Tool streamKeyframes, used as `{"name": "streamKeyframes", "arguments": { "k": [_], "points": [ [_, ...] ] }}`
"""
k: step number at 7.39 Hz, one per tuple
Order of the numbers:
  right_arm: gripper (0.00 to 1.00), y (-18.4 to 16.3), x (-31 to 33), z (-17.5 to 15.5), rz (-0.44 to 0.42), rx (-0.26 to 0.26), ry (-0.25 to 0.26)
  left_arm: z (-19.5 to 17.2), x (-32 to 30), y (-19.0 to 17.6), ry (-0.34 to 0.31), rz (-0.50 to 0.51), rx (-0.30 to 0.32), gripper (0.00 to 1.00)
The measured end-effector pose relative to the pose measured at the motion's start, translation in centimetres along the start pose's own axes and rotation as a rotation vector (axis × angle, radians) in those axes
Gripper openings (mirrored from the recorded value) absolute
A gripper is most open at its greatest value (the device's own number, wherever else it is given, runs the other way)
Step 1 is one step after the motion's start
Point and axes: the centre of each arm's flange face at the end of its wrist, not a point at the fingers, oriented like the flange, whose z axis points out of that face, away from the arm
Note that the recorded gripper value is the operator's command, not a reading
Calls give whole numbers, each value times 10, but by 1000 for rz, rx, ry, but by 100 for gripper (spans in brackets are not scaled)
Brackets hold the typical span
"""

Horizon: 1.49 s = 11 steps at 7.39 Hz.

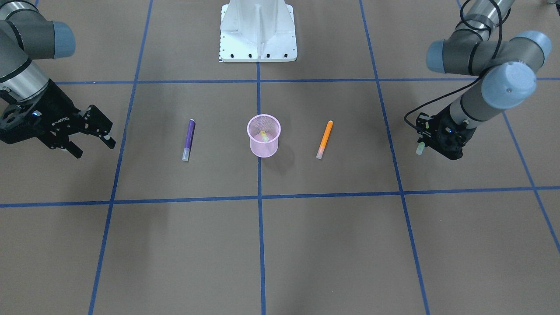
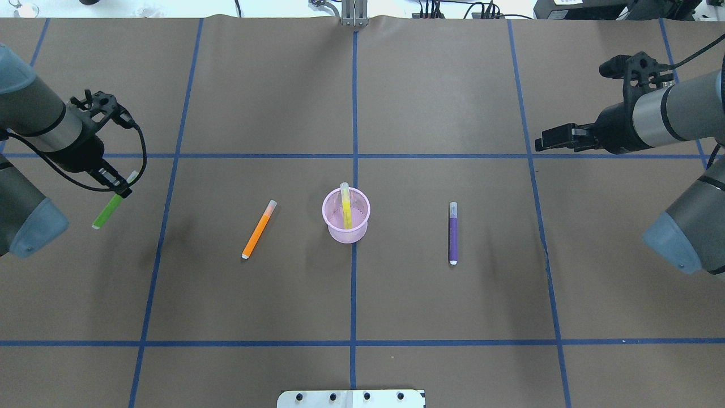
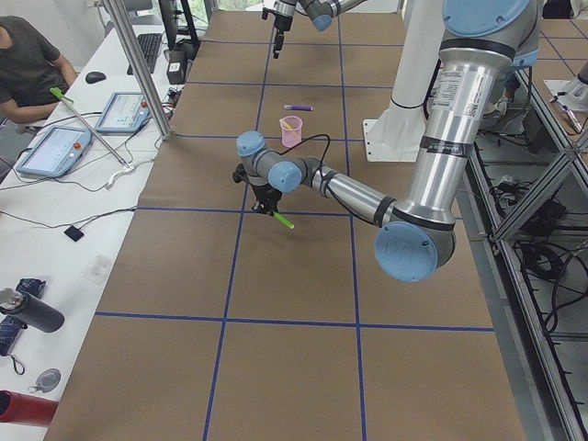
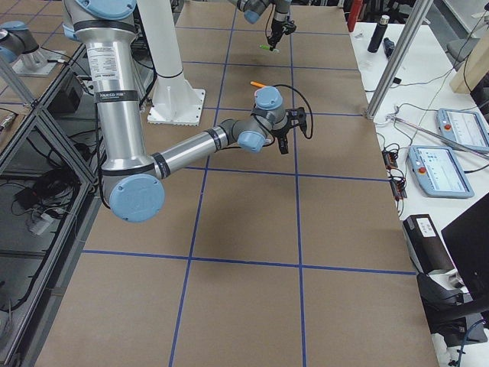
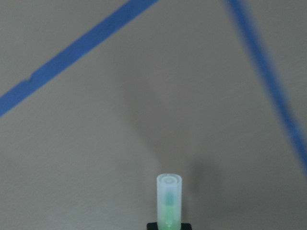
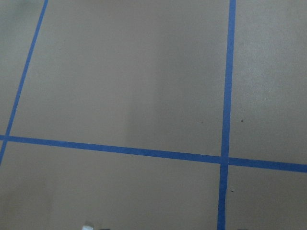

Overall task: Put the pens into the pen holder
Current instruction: 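Lift the green highlighter and carry it over the pink cup with the left gripper, then lower the green highlighter into the pink cup and open the left gripper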

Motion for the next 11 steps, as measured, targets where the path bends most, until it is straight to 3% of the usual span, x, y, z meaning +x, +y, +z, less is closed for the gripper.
{"name": "streamKeyframes", "arguments": {
  "k": [1, 5, 8, 9, 11],
  "points": [
    [92, -1, 0, -1, 1, 3, 1, -26, 45, -24, -35, -2, 82, 0],
    [97, -4, 2, -1, 2, 36, 21, -83, 205, -111, -31, 63, 315, 0],
    [98, -7, 2, -1, 10, 60, 36, -76, 319, -131, -144, 99, 549, 0],
    [98, -8, 3, 0, 12, 73, 44, -66, 338, -130, -151, 94, 588, 0],
    [98, -9, 2, 1, 14, 79, 50, -47, 356, -128, -149, 80, 607, 0]
  ]
}}
